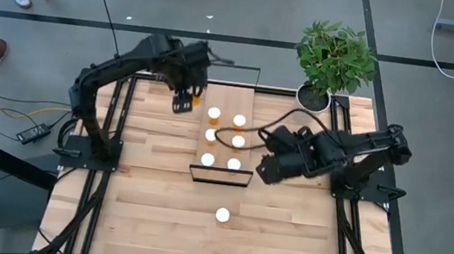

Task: Pick and place medicine bottles onto shelf by color
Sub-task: Put the orange pill bottle on the shelf aligned with the other orange pill bottles

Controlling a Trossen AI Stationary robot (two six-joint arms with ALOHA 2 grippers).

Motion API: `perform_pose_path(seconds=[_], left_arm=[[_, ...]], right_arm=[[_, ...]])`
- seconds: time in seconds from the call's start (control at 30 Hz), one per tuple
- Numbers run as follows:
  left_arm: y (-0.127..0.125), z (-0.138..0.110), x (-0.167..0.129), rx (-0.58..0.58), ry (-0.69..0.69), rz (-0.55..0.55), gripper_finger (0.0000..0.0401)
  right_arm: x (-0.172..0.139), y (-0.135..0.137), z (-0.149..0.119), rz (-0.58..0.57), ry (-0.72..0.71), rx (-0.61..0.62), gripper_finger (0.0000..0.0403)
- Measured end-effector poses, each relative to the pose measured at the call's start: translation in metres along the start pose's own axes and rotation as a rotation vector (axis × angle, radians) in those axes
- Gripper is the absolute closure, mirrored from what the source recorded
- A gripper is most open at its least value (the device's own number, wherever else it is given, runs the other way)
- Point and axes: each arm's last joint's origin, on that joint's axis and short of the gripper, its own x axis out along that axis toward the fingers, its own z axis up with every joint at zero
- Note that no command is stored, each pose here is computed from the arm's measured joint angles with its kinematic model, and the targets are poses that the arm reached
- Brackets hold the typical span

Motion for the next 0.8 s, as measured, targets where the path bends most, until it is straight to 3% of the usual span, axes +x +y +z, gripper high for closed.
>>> perform_pose_path(seconds=[0.2, 0.4, 0.8], left_arm=[[0.029, 0.026, 0.01, 0.01, -0.022, 0.037, 0.0183], [0.051, 0.047, 0.037, -0.022, 0.017, 0.062, 0.0166], [0.074, 0.063, 0.101, -0.057, 0.154, 0.054, 0.0173]], right_arm=[[0.015, -0.016, 0.02, -0.039, 0.033, 0.048, 0.0109], [0.022, -0.025, 0.03, -0.053, 0.056, 0.068, 0.0109], [0.022, -0.026, 0.032, -0.051, 0.055, 0.083, 0.0109]])
